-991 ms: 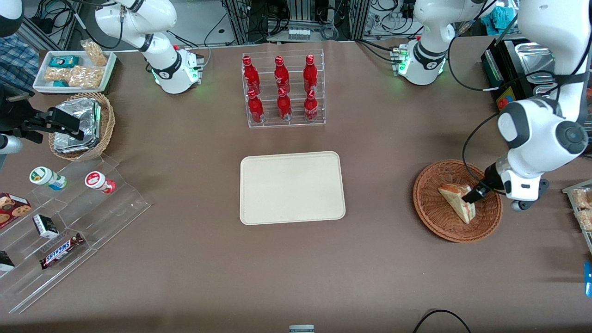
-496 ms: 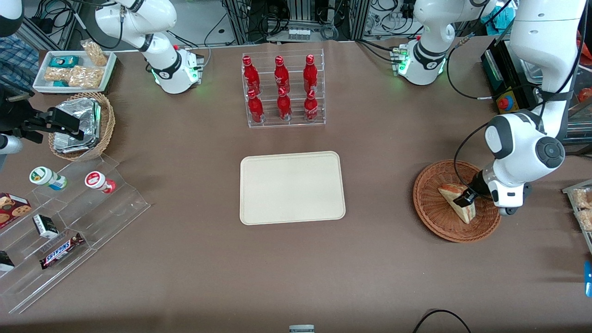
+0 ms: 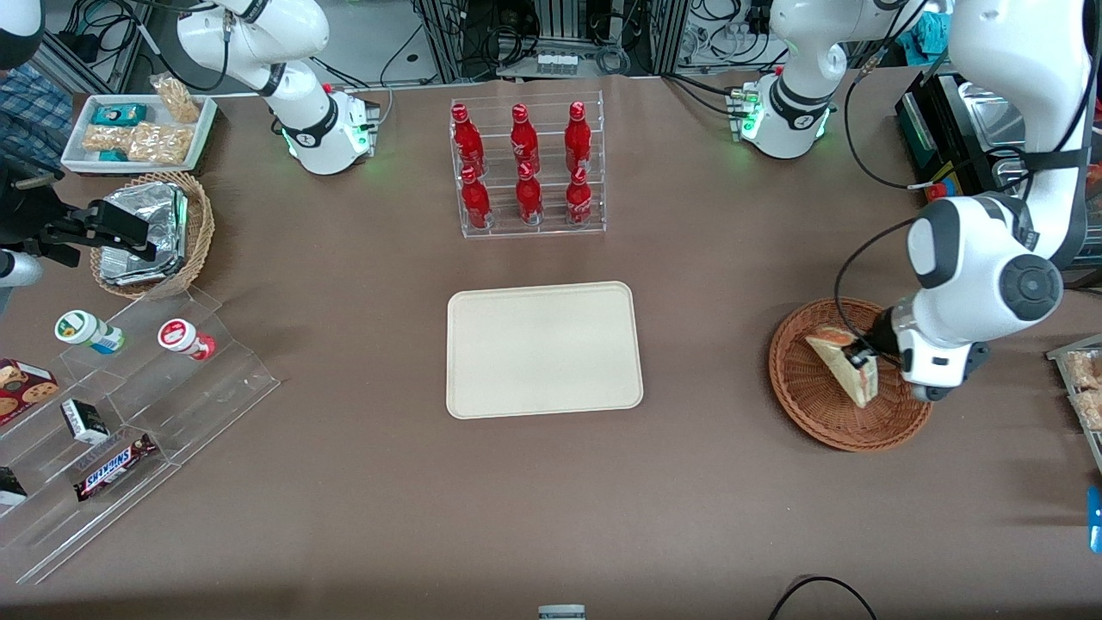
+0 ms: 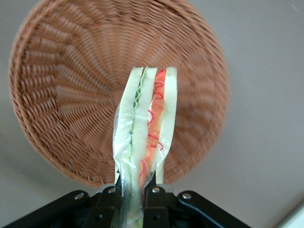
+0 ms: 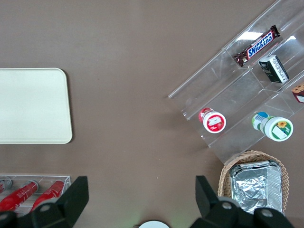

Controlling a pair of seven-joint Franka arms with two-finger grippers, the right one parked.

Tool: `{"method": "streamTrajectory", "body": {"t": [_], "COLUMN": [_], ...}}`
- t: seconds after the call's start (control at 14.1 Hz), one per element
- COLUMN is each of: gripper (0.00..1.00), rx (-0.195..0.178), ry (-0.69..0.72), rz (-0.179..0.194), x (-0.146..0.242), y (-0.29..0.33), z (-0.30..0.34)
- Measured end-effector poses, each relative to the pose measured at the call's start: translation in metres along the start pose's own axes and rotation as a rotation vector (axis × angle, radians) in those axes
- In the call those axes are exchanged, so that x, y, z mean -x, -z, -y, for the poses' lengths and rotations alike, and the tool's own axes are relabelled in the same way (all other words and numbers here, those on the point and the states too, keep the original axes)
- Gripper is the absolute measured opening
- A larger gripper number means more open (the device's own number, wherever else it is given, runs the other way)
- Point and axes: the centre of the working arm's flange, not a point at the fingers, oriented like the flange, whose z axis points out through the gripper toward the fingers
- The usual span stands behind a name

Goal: Place sandwich from basket to tray
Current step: 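Close the left gripper on the sandwich and lift it, then carry the sandwich with the left gripper over the cream tray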

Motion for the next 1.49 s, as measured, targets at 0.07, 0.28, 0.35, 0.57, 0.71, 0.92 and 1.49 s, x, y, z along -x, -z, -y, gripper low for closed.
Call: {"method": "streamTrajectory", "body": {"t": [0.07,0.28,0.35,0.57,0.71,0.92,1.49], "gripper": [0.15,0.14,0.14,0.14,0.14,0.14,0.14], "rx": [-0.018,-0.034,-0.042,-0.053,-0.038,-0.026,0.044], "ry": [-0.071,-0.321,-0.380,-0.439,-0.434,-0.417,-0.373], "rz": [-0.009,-0.024,-0.023,-0.024,-0.021,-0.025,-0.046], "x": [0.015,0.072,0.096,0.174,0.222,0.279,0.329], "y": [0.008,0.009,0.002,-0.029,-0.047,-0.070,-0.121], "z": [-0.023,-0.097,-0.124,-0.209,-0.257,-0.311,-0.378]}}
